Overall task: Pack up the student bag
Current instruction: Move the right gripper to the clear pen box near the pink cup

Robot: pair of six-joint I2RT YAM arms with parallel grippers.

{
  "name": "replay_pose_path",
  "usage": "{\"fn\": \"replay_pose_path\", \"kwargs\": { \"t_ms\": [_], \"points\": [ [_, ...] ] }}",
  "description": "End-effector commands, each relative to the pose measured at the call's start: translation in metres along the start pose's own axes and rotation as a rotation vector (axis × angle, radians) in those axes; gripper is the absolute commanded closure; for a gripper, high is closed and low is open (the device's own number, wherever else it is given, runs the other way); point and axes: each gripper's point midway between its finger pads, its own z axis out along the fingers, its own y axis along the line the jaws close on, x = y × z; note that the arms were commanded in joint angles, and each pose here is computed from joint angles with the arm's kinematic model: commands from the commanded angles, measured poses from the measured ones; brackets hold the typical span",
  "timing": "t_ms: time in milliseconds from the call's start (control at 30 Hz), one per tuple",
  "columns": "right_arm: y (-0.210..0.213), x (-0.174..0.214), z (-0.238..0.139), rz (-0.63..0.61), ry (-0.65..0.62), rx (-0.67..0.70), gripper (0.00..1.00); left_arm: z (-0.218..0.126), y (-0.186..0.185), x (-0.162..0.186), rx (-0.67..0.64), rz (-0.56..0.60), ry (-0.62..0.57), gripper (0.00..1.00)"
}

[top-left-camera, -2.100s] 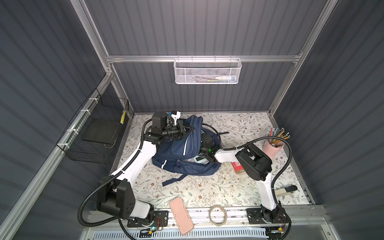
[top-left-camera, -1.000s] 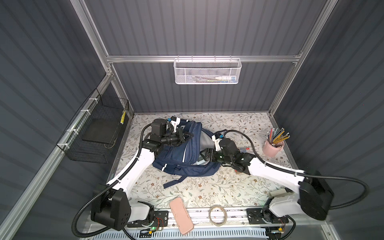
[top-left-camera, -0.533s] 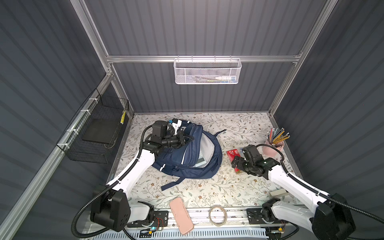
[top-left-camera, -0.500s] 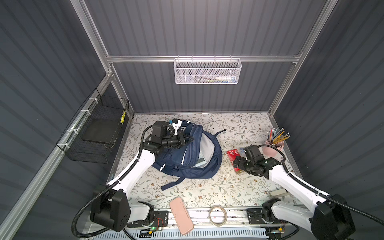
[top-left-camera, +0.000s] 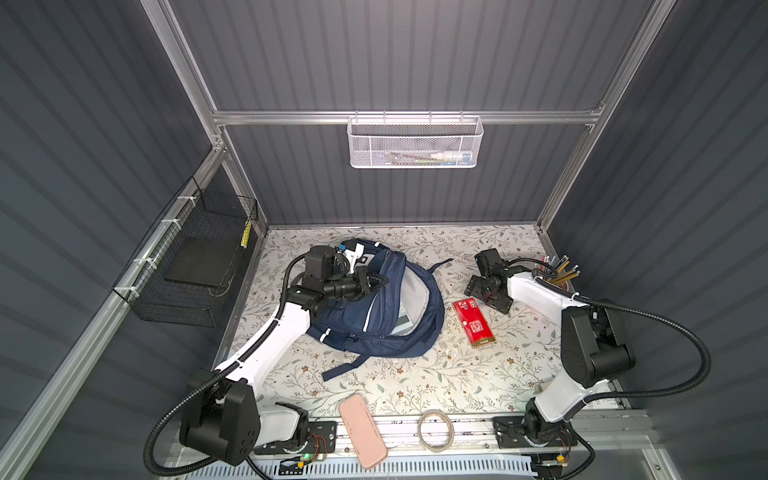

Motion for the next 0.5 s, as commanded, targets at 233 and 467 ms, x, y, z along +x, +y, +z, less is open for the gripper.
{"fn": "replay_pose_path", "kwargs": {
  "t_ms": [233,467],
  "points": [
    [-0.025,-0.008,0.024,0.012,0.098,0.087,0.04,-0.003,0.004,0.009,-0.002,-0.041,0.003,1.0],
    [-0.024,-0.015,0.027,-0.025,0.119,0.129,0.1,-0.005,0.0,0.008,0.008,-0.041,-0.005,1.0]
  ]
}}
